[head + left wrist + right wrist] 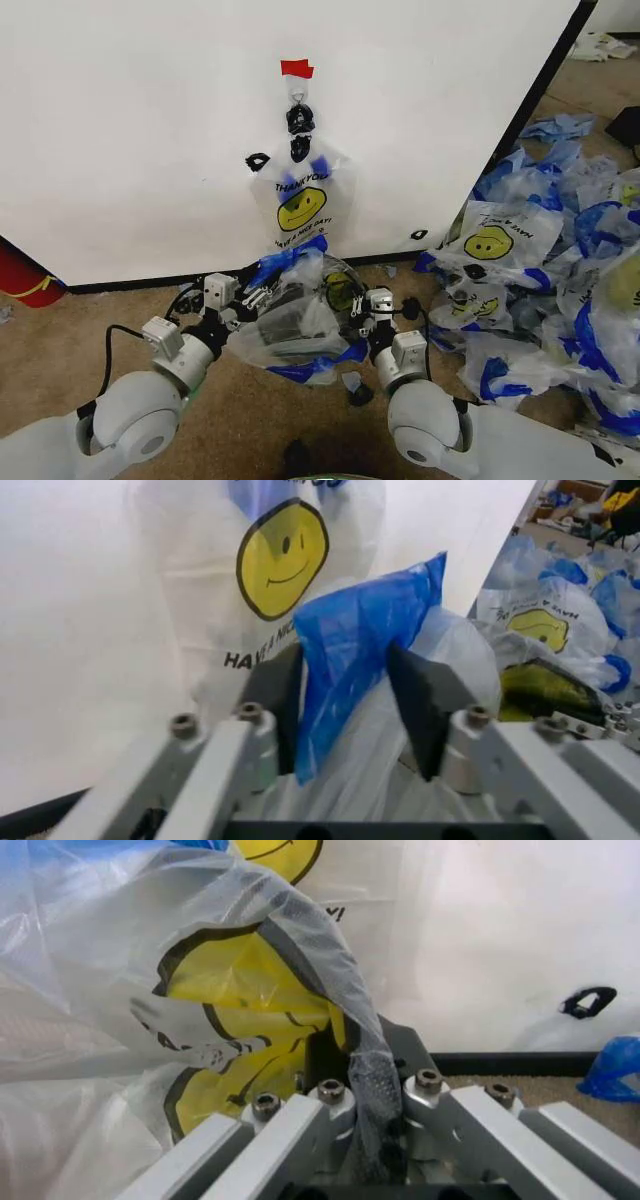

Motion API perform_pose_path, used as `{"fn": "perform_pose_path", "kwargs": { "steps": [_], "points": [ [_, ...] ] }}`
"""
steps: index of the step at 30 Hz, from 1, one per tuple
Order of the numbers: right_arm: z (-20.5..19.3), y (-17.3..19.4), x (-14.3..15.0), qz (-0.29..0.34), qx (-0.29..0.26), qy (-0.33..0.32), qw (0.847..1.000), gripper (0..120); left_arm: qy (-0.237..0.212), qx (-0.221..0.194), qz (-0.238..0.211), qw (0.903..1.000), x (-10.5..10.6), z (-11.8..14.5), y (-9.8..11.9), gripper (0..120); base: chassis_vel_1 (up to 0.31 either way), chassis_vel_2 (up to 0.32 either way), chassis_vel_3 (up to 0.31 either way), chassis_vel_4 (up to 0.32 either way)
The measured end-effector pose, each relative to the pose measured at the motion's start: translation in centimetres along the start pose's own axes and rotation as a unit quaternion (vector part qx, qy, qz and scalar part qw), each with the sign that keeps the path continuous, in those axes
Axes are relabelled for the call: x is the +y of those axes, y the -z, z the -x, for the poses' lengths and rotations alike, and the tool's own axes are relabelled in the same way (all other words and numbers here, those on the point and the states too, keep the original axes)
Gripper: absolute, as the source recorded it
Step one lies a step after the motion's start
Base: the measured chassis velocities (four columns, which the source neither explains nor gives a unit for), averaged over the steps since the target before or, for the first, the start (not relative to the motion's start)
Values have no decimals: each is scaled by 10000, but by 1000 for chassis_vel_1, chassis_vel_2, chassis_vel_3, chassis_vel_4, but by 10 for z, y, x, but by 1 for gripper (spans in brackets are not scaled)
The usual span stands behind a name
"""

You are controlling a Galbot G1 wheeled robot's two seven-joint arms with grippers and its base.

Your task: Pick up the garbage bag from the wall and place it over the trash bin.

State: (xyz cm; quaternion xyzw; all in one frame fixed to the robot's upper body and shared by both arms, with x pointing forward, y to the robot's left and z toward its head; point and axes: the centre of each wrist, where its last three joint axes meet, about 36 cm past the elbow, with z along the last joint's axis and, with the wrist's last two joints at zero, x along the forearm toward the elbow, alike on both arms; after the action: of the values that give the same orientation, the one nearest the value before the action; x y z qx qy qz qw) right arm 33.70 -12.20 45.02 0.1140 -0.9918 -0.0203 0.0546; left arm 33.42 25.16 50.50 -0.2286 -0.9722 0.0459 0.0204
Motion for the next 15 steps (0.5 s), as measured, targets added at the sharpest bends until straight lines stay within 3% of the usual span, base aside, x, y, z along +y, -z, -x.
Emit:
{"fn": "perform_pose_path", "kwargs": {
  "steps": [8, 15],
  "points": [
    [-5, -1, -4, 118, -52, 73, 9999, 0, 30, -31, 30, 10000, 3, 1, 1, 4, 0, 0, 0, 0],
    [-18, -1, -7, 406, -143, 286, 9987, 0, 190, -11, 77, 9998, 15, 6, -7, 0, 0, 0, 0, 0]
  ]
}}
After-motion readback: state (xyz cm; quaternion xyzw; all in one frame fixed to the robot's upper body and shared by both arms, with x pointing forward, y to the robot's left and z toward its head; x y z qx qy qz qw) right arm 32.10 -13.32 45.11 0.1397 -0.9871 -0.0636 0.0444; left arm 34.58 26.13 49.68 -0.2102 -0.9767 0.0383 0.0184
